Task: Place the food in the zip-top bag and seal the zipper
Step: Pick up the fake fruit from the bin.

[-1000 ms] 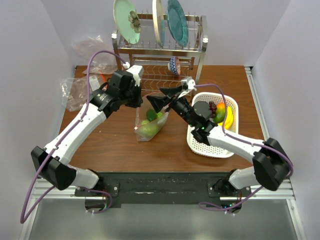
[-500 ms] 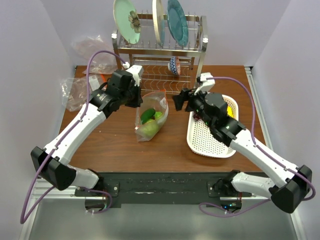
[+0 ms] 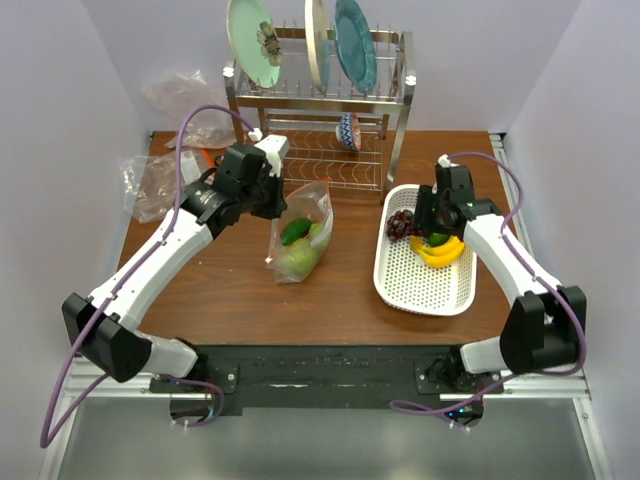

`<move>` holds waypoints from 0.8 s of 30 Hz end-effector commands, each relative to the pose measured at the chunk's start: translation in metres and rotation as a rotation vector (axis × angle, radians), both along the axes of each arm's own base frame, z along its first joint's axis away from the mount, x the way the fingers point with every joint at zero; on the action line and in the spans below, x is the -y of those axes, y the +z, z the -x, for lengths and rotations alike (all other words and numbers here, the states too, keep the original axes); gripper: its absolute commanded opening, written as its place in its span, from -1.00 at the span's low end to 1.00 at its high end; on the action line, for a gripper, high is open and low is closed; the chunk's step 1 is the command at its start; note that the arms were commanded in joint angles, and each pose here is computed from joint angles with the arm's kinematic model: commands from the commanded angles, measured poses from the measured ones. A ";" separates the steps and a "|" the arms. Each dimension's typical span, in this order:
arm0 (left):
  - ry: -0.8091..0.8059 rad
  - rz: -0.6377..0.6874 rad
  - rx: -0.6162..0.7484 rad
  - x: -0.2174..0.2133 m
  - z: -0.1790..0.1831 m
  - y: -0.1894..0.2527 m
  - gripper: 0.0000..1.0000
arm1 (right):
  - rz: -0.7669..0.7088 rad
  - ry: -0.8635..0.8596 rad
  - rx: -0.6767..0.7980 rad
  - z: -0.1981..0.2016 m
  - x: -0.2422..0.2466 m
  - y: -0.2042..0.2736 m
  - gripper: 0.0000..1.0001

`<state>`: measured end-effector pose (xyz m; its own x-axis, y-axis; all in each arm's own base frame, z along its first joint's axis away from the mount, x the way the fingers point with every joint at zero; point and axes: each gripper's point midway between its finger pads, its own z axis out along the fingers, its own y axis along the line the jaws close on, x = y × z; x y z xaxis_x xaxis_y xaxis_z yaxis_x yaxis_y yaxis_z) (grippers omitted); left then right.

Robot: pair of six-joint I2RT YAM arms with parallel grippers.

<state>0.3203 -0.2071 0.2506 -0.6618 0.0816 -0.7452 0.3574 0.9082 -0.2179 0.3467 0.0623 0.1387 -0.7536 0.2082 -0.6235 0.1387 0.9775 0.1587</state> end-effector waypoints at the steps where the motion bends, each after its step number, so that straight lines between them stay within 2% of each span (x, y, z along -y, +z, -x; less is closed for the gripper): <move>1: -0.027 0.025 0.066 0.000 -0.001 0.019 -1.00 | 0.048 0.129 -0.056 0.001 -0.005 0.003 0.08; 11: -0.076 0.026 0.058 0.007 0.000 0.019 -1.00 | 0.149 0.126 -0.142 -0.001 0.010 -0.025 0.13; 24: -0.081 0.028 0.064 0.005 0.004 0.019 -1.00 | 0.149 0.136 -0.251 -0.003 0.003 -0.066 0.07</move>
